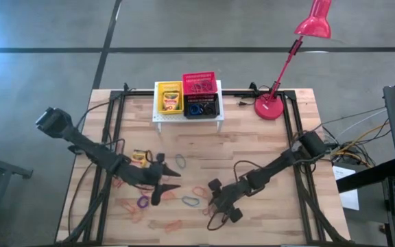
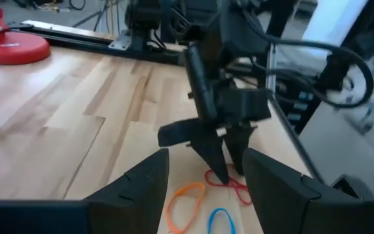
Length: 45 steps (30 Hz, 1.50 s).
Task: Pick & Place Office Desk Supplies
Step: Put the red rubber band into the red bin
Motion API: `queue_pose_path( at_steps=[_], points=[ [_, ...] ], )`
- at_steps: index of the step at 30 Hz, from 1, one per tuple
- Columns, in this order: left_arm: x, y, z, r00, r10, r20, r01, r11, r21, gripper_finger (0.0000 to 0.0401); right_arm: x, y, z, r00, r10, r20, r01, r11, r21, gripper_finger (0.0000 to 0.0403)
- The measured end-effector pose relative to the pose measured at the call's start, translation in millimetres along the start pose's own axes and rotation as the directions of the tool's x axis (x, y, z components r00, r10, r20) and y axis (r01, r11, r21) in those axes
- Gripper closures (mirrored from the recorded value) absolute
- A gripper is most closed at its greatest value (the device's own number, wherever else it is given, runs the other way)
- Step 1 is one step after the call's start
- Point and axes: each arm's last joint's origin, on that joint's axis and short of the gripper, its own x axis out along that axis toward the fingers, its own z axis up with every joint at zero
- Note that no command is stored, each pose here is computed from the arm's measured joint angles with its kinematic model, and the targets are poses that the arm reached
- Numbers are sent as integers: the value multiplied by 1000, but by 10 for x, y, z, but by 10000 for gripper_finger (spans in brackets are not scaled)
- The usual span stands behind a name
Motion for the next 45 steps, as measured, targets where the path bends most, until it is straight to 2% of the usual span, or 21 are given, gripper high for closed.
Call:
queue_pose_path(
  at_steps=[4,12,16,21,24,29,31,33,36,39,43,45],
  points=[
    [-25,52,-91,1000,21,15,-20,998,-54,199,48,-4,20,1000,3,-25,-3,1000,-8,267],
    [-16,52,-95,999,31,17,-30,995,-90,199,-163,-7,54,982,-2,-188,8,999,34,386],
    [-15,49,-85,999,31,25,-29,995,-93,199,-381,-16,153,979,-24,-204,39,997,70,391],
    [-15,51,-86,999,37,26,-34,996,-80,199,-735,-114,457,988,-134,-78,140,987,75,394],
    [-15,54,-90,999,44,24,-42,997,-64,199,-958,-257,599,973,-230,3,229,968,99,394],
    [-14,69,-101,998,65,20,-64,997,-45,199,-1402,-621,825,874,-459,162,439,886,148,394],
    [-14,75,-101,996,81,23,-80,997,-23,199,-1588,-823,873,816,-536,218,505,843,184,394],
    [-14,79,-100,995,93,27,-93,996,12,199,-1790,-1068,896,738,-619,269,567,784,251,394],
    [-10,92,-99,994,103,27,-105,992,75,199,-2030,-1472,804,626,-733,266,646,678,350,394],
    [-3,111,-97,993,115,25,-117,988,102,199,-2231,-1862,623,547,-803,238,695,594,406,394],
    [13,153,-93,991,133,23,-135,986,102,199,-2463,-2349,386,497,-849,178,723,519,456,394],
    [22,180,-87,989,144,24,-146,984,98,199,-2556,-2588,296,483,-861,160,718,494,490,394]
  ],
)
